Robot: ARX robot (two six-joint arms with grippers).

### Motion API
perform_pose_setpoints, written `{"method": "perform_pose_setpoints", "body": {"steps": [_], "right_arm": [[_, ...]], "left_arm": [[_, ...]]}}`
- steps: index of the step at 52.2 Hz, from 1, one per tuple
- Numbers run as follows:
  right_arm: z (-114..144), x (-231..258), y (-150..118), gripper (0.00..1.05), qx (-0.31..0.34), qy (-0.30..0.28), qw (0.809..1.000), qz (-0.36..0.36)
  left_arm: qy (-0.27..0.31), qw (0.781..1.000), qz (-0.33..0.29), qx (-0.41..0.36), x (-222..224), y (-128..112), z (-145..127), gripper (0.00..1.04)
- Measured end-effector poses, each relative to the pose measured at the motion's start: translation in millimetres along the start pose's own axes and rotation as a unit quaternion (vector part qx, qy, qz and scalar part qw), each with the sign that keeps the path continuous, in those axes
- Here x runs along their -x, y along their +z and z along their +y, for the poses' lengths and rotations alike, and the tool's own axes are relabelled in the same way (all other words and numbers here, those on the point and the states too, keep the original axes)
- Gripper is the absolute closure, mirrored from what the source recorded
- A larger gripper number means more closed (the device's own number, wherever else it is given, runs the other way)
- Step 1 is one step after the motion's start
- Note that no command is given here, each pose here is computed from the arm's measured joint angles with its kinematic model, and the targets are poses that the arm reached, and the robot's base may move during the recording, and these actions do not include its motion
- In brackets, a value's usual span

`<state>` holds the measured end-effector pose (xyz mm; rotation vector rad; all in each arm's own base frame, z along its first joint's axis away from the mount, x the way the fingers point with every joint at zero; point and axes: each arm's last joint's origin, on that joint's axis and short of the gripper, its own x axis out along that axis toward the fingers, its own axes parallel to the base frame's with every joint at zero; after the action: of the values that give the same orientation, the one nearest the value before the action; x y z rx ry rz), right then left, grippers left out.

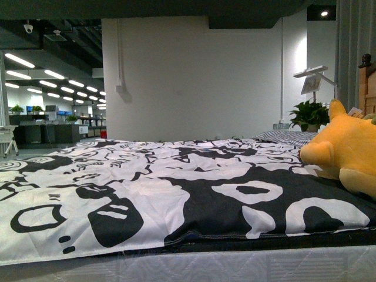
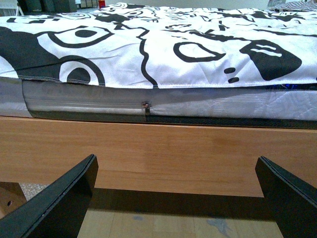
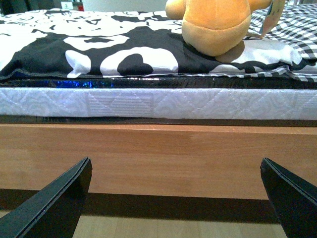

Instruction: Put away toys

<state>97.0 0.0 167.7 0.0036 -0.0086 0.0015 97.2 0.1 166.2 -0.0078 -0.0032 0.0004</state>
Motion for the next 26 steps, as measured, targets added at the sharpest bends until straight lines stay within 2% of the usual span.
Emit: {"method": "perform_pose_setpoints", "body": {"steps": [5, 10, 13, 16, 18, 21, 26], "right_arm": [[0.0, 0.0, 0.0, 0.00, 0.000, 0.000, 1.000, 0.000], [-3.6, -2.8, 3.0, 0.00, -0.067, 0.013, 0.998, -0.003], [-9.9, -6.8, 11.6, 0.00, -0.105, 0.003, 0.994, -0.014], [-18.8, -13.1, 28.7, 0.00, -0.135, -0.012, 0.990, -0.038], [-22.1, -17.0, 38.6, 0.00, -0.138, -0.019, 0.989, -0.051], [-27.7, -32.5, 68.1, 0.00, -0.140, -0.017, 0.986, -0.085], [-30.8, -60.6, 99.4, 0.00, -0.139, -0.024, 0.985, -0.102]], "left_arm": [[0.000, 1.000, 0.000, 0.000, 0.0, 0.0, 0.0, 0.06], [0.000, 1.000, 0.000, 0.000, 0.0, 0.0, 0.0, 0.06], [0.000, 1.000, 0.000, 0.000, 0.0, 0.0, 0.0, 0.06], [0.000, 1.000, 0.000, 0.000, 0.0, 0.0, 0.0, 0.06], [0.000, 1.000, 0.000, 0.000, 0.0, 0.0, 0.0, 0.06], [0.000, 1.000, 0.000, 0.000, 0.0, 0.0, 0.0, 0.06], [0.000, 1.000, 0.000, 0.000, 0.0, 0.0, 0.0, 0.06]]}}
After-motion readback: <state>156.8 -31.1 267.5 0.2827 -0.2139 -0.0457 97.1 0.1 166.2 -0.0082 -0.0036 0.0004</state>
